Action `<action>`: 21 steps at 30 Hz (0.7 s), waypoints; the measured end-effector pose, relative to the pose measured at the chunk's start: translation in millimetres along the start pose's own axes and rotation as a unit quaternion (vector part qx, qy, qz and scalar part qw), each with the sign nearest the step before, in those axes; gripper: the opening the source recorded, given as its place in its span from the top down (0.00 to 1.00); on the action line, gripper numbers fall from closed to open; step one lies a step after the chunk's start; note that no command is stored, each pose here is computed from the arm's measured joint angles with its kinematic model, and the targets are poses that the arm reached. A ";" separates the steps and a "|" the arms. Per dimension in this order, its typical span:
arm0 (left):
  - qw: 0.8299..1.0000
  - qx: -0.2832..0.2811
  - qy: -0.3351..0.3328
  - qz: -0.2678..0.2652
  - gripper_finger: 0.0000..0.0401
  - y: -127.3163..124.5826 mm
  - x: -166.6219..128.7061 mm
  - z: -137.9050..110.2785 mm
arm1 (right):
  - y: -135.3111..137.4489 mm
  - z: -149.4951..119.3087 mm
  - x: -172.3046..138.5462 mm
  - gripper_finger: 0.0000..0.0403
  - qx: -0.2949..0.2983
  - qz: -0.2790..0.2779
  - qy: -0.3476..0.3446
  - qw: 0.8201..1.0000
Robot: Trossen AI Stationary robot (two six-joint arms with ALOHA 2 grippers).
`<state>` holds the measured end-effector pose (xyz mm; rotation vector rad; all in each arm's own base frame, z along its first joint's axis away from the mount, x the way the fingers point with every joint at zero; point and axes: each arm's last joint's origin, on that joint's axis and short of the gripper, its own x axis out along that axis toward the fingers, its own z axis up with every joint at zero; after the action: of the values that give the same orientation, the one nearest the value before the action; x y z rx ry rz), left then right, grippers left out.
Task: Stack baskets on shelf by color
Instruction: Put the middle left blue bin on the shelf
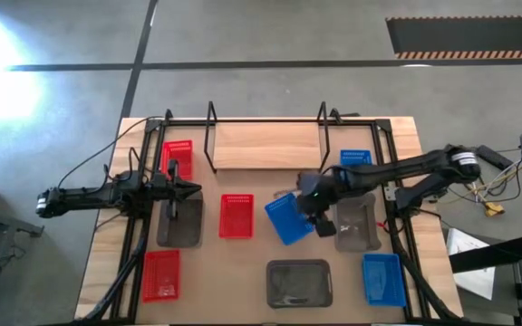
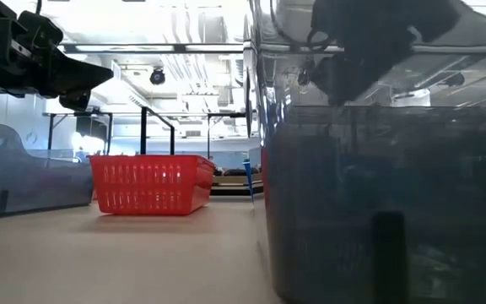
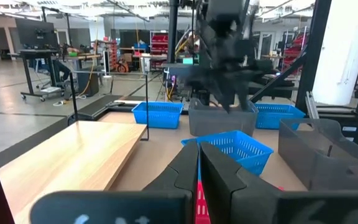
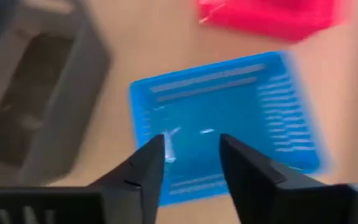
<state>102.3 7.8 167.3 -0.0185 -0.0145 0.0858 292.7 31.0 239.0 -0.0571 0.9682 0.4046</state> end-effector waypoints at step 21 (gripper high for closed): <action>1.000 0.000 -0.001 0.000 1.00 0.0 0.0 0.2 | 25.7 -4.7 84.6 0.80 0.005 -0.025 0.125 0.992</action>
<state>102.3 7.8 167.5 -0.0184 -0.0163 0.0868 321.9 79.7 171.1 -0.1253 1.2124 0.3528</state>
